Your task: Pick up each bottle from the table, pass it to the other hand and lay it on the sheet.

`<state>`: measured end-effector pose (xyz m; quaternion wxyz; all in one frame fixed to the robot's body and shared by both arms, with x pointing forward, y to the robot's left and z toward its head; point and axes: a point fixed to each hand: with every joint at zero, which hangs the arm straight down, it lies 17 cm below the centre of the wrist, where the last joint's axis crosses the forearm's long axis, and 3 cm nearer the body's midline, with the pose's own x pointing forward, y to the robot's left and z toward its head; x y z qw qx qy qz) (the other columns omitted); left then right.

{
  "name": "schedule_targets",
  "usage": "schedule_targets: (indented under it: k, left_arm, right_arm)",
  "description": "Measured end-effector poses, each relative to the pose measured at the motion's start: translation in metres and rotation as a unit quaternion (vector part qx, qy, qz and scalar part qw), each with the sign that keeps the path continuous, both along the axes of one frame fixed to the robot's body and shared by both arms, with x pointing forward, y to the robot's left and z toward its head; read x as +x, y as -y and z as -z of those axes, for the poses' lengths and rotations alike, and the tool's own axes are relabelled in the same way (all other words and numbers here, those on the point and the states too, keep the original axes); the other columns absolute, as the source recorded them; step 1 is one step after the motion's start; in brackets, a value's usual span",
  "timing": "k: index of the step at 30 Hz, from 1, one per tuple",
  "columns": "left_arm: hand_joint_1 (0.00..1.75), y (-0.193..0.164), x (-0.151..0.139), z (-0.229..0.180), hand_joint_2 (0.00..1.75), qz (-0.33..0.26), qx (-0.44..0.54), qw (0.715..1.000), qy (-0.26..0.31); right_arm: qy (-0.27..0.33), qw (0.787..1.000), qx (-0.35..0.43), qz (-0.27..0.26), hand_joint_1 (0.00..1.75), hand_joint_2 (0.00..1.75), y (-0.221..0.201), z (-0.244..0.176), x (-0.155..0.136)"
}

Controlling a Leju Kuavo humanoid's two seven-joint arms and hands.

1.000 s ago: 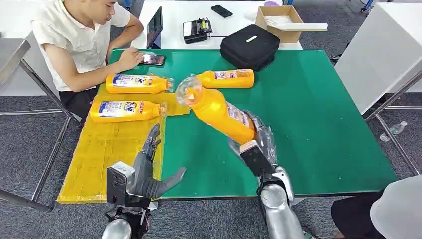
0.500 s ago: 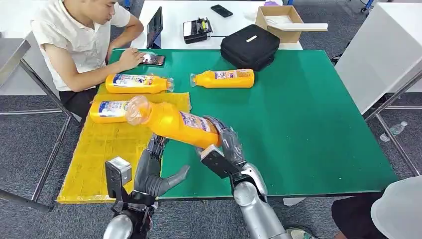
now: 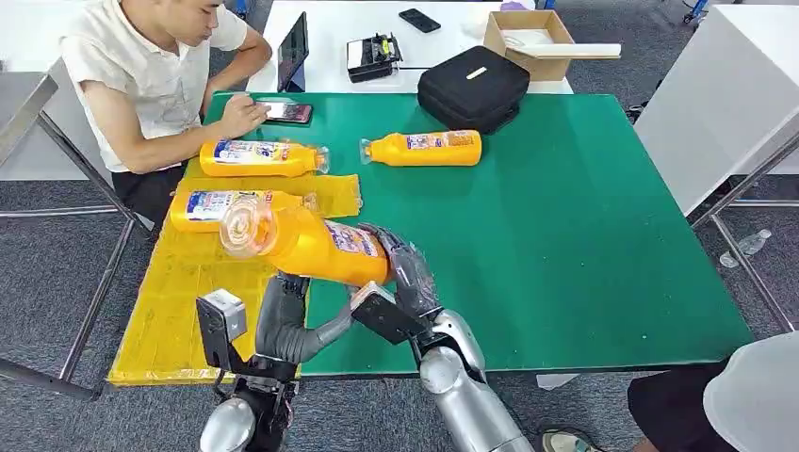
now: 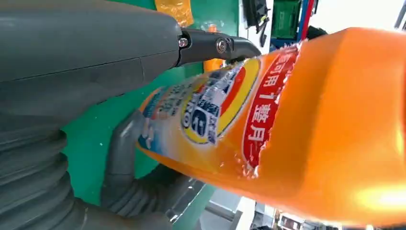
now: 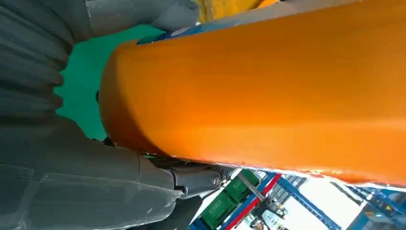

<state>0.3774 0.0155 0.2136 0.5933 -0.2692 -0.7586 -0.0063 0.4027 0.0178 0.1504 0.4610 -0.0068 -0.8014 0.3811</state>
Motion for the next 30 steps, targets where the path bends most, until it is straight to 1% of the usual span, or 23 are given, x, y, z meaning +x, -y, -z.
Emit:
schedule_targets:
  k: [12,20,24,28,29,30]
  left_arm:
    - [0.00,-0.010,0.009,-0.010,1.75,-0.026,-0.031,0.999,0.005]
    - [0.00,-0.020,0.011,-0.021,1.75,-0.050,-0.041,0.998,0.020]
    - [0.00,-0.021,0.012,-0.021,1.75,-0.051,-0.050,0.997,0.018]
    - [0.00,-0.025,0.014,-0.021,1.75,-0.049,-0.084,0.995,0.000]
    - [1.75,-0.026,0.014,-0.021,1.75,-0.048,-0.088,0.995,-0.002]
    - [1.75,-0.027,0.014,-0.021,1.75,-0.049,-0.093,0.995,-0.004]
  right_arm:
    - [-0.009,0.999,0.012,-0.040,1.75,1.75,-0.031,0.000,-0.022]
    - [-0.016,0.998,0.020,-0.057,1.75,1.75,-0.044,0.000,-0.030]
    - [-0.018,0.998,0.018,-0.061,1.75,1.75,-0.047,0.002,-0.033]
    - [-0.024,0.997,0.021,-0.066,1.75,1.75,-0.050,0.005,-0.035]
    - [-0.026,0.997,0.022,-0.067,1.75,1.75,-0.050,0.006,-0.036]
    - [-0.028,0.997,0.024,-0.067,1.75,1.75,-0.051,0.006,-0.036]
